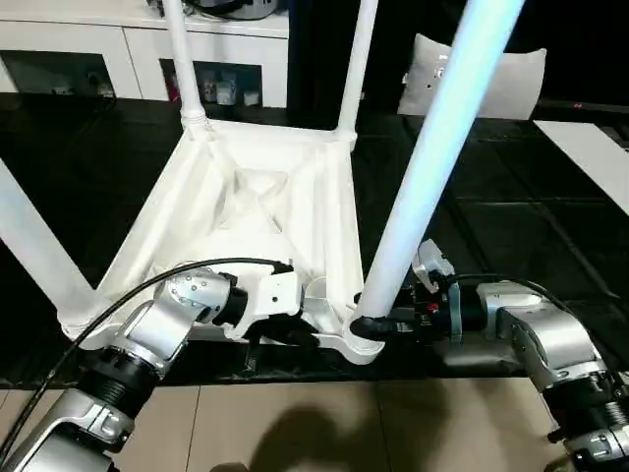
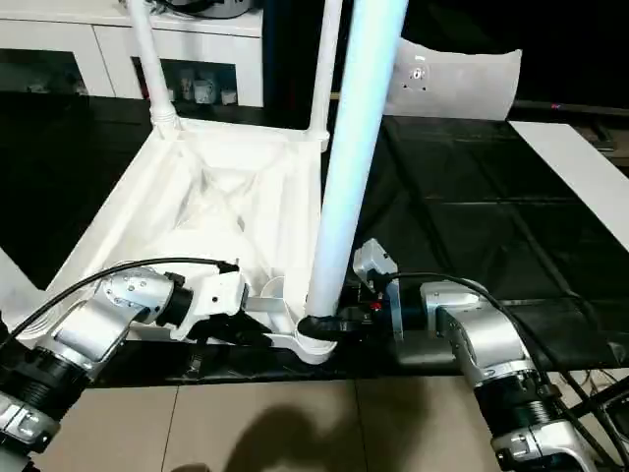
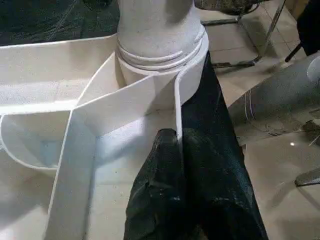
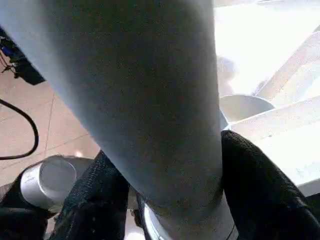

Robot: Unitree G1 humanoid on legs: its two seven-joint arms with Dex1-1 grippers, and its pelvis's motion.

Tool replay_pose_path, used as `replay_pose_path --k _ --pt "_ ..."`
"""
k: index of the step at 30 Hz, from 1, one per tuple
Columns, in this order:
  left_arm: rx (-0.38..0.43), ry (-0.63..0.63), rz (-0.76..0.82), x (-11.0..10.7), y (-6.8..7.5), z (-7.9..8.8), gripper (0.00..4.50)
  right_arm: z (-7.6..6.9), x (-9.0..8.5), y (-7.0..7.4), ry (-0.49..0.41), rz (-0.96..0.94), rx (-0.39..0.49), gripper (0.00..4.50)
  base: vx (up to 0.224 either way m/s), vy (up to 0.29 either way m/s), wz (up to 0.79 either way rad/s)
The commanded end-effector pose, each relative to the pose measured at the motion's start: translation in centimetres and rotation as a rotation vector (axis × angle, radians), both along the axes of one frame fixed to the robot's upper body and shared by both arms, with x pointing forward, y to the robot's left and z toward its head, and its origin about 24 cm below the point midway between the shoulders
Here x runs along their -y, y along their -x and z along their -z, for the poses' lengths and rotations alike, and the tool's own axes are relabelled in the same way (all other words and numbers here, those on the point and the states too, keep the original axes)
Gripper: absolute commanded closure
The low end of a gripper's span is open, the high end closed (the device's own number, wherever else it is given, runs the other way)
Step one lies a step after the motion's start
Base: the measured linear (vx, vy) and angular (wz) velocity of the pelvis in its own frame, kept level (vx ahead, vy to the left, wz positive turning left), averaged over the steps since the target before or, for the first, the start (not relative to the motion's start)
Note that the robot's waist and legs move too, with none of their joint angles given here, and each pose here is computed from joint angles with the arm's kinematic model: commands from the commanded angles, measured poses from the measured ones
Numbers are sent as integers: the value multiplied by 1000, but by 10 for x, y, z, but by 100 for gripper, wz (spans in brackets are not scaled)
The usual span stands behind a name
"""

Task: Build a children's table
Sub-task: Rotate leg to tighten

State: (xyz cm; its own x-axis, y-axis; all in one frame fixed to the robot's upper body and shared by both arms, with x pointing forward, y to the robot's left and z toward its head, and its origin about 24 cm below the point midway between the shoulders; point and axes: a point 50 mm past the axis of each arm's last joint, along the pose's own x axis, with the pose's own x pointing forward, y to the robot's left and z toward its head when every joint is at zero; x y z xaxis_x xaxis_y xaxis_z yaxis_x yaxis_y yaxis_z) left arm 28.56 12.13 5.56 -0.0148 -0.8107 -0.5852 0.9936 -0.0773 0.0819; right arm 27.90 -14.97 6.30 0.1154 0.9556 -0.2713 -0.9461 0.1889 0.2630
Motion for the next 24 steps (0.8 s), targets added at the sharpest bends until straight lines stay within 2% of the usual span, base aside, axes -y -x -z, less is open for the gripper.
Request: replay_pose_path --k 1,5,9,12,14,15,16,18,22,24 --pt "-52 22 41 11 9 5 450 3 1 0 -6 48 -38 227 0 0 0" --pt "-66 55 -40 15 5 2 450 8 -8 -6 11 175 -19 230 0 0 0" --pt "-31 90 -301 29 -13 -1 450 16 -20 -28 71 557 -29 231 0 0 0" --pt "-5 116 -459 41 -24 -2 450 19 -23 -37 110 762 -56 231 0 0 0" --pt "-2 121 -486 43 -25 -2 450 19 -24 -38 122 779 -36 231 0 0 0" --pt "10 154 -575 52 -31 -6 450 16 -28 -39 103 807 7 231 0 0 0" --pt "9 172 -600 56 -33 -8 450 15 -29 -40 91 819 23 203 0 0 0" --pt "15 189 -618 61 -34 -11 450 12 -33 -39 64 825 41 187 0 0 0" --pt "54 184 -584 64 -33 -14 450 5 -33 -36 24 791 77 155 0 0 0" --pt "77 183 -518 60 -30 -13 450 4 -25 -35 27 768 104 137 0 0 0"
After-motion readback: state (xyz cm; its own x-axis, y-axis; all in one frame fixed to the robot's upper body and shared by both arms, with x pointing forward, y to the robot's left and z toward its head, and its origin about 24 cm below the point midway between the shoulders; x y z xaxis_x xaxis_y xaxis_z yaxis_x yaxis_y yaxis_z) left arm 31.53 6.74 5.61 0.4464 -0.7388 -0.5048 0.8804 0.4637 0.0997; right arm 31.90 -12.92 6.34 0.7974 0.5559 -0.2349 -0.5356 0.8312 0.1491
